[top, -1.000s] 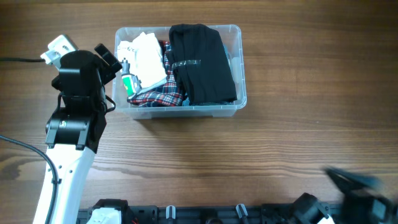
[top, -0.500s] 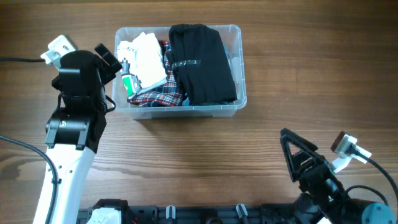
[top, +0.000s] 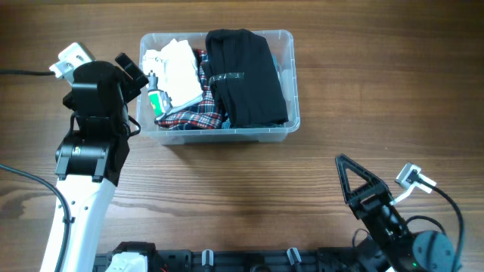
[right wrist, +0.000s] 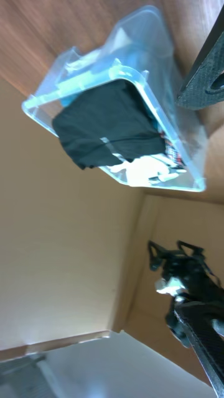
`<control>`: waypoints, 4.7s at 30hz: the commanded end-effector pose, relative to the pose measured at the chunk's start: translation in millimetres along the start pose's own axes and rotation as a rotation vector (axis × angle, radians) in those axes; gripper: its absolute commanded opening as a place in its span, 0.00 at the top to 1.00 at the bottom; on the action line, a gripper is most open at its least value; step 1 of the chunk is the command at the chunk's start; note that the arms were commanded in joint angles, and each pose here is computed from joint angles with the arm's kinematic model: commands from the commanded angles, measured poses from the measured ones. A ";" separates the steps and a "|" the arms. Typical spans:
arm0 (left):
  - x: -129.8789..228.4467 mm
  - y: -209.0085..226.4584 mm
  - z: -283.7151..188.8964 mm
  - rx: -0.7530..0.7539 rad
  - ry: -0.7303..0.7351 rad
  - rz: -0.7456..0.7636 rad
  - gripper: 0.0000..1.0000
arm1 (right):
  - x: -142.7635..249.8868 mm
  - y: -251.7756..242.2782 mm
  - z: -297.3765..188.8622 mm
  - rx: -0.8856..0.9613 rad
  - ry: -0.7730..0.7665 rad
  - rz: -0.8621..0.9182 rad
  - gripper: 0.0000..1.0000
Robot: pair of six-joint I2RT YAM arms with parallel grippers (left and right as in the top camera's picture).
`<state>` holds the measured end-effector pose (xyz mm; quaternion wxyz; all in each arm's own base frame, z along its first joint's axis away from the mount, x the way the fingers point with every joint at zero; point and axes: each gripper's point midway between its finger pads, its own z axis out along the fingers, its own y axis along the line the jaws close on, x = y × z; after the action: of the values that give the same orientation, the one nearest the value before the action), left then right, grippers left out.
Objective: Pack container
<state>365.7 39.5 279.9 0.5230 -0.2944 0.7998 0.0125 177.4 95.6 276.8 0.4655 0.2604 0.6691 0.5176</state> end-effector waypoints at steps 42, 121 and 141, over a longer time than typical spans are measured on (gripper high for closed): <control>-1.1 5.0 1.9 -0.024 -0.009 0.000 0.00 | -23.6 -116.1 39.5 0.193 -0.114 -1.404 0.00; 105.1 77.9 -84.3 0.327 -0.300 -0.147 0.00 | -44.9 -124.6 32.9 0.297 -0.154 -1.474 0.00; 128.7 50.3 -74.8 0.483 -0.327 0.133 0.00 | -44.9 -124.6 32.9 0.297 -0.154 -1.474 0.00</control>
<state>243.3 4.0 198.1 0.7019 -0.1435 0.6890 -0.1091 243.1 31.0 174.7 0.6932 -0.1520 0.7033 -0.0415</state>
